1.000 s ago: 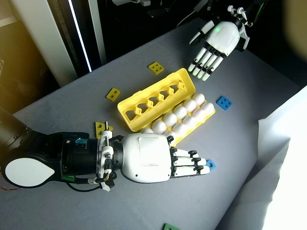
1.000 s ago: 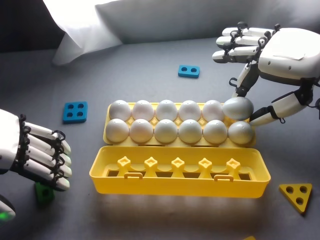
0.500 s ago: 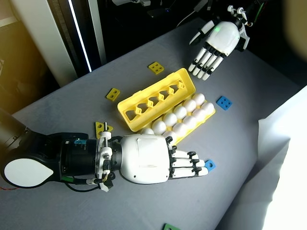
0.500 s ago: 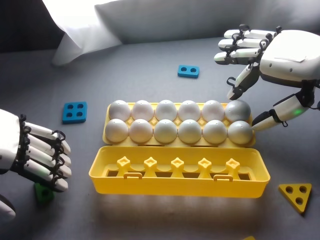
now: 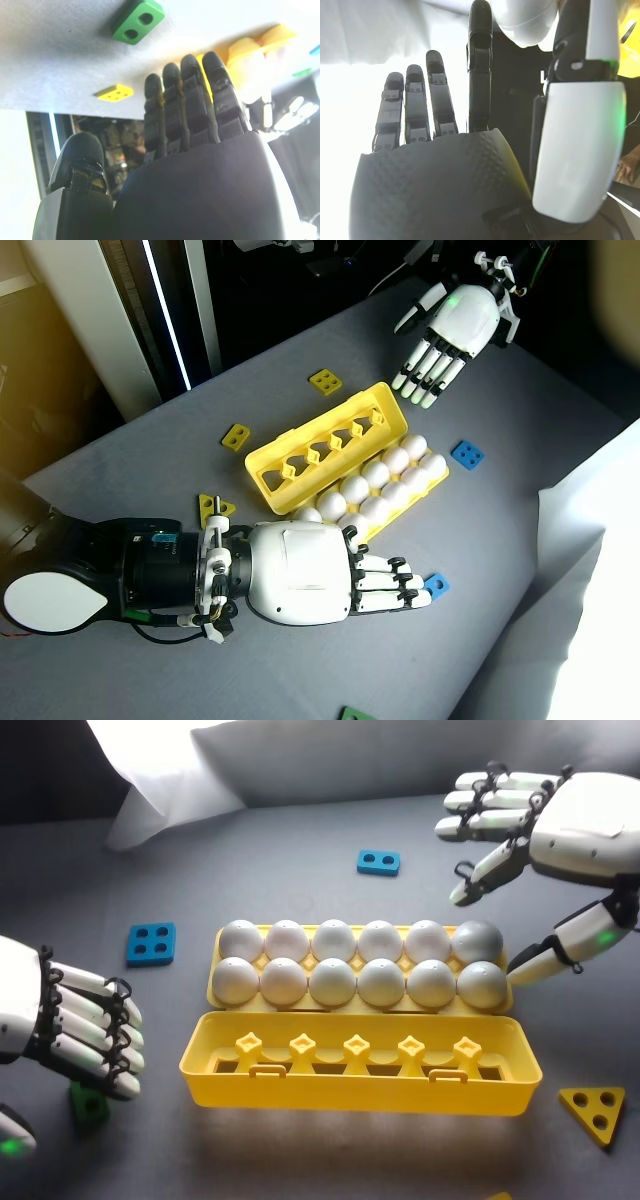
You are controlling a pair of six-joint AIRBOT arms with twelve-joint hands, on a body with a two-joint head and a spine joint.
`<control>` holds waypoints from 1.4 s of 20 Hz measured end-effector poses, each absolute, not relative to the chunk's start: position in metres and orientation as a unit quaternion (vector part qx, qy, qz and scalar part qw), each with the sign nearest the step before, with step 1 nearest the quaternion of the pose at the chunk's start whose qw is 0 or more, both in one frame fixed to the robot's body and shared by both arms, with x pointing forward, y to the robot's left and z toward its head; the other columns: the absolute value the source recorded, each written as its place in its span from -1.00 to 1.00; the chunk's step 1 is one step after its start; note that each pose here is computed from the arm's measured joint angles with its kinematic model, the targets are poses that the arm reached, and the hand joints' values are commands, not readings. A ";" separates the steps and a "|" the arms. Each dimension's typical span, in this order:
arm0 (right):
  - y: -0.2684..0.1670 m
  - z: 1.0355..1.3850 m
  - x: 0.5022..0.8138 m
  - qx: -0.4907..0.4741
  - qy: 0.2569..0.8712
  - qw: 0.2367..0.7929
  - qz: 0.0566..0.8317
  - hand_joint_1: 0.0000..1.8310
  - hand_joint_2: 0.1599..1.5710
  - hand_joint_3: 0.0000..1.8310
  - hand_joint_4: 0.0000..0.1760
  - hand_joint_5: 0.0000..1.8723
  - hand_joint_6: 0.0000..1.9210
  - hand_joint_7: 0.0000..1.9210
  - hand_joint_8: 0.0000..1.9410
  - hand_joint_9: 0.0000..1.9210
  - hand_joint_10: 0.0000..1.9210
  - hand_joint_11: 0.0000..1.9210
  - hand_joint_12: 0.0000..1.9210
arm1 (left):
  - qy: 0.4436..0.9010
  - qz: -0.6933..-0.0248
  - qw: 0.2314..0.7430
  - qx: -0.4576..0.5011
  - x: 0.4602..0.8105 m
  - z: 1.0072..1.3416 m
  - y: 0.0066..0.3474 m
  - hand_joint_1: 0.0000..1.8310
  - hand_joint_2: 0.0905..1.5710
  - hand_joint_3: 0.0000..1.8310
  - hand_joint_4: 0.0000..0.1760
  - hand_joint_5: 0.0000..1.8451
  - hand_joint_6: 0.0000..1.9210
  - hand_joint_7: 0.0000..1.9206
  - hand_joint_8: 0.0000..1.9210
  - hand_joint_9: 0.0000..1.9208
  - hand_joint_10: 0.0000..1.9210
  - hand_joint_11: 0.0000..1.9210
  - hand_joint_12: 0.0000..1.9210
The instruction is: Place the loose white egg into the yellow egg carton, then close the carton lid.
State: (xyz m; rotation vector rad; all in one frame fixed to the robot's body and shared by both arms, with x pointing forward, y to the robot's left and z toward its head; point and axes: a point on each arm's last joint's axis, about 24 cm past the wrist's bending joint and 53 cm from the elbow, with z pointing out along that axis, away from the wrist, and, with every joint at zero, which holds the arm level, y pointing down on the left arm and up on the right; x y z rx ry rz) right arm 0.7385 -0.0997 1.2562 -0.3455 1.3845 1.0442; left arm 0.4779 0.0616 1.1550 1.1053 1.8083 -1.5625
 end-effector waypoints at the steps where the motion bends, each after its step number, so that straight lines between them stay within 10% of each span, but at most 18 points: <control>1: -0.108 1.264 0.740 -0.140 0.600 0.640 0.459 -0.32 -0.15 -1.00 1.00 -0.26 -1.00 -0.78 -1.00 -0.95 -0.99 -1.00 -1.00 | 0.666 -0.577 0.250 0.401 0.479 1.157 0.061 -1.00 0.67 -1.00 -1.00 -0.60 -1.00 -0.67 -1.00 -0.72 -1.00 -1.00 -0.47; 7: -0.176 1.275 0.748 -0.011 0.623 0.614 0.485 -0.49 -0.15 -1.00 0.99 -0.55 -1.00 -0.88 -1.00 -1.00 -1.00 -1.00 -1.00 | 0.668 -0.582 0.243 0.395 0.476 1.161 0.059 -1.00 0.68 -1.00 -1.00 -0.58 -1.00 -0.66 -1.00 -0.70 -1.00 -1.00 -0.41; 16: -0.188 1.251 0.676 -0.036 0.690 0.557 0.461 -0.56 -0.11 -0.99 -1.00 -0.95 -1.00 -0.95 -1.00 -1.00 -1.00 -1.00 -1.00 | 0.670 -0.587 0.224 0.394 0.464 1.151 0.051 -1.00 0.69 -1.00 -1.00 -0.58 -1.00 -0.66 -1.00 -0.69 -1.00 -1.00 -0.35; 28: -0.220 1.261 0.633 0.000 0.716 0.528 0.457 -0.60 -0.05 -0.98 -1.00 -0.97 -0.99 -0.98 -0.99 -1.00 -1.00 -1.00 -1.00 | 0.667 -0.593 0.219 0.395 0.453 1.148 0.032 -1.00 0.66 -1.00 -1.00 -0.67 -1.00 -0.69 -1.00 -0.72 -1.00 -1.00 -0.53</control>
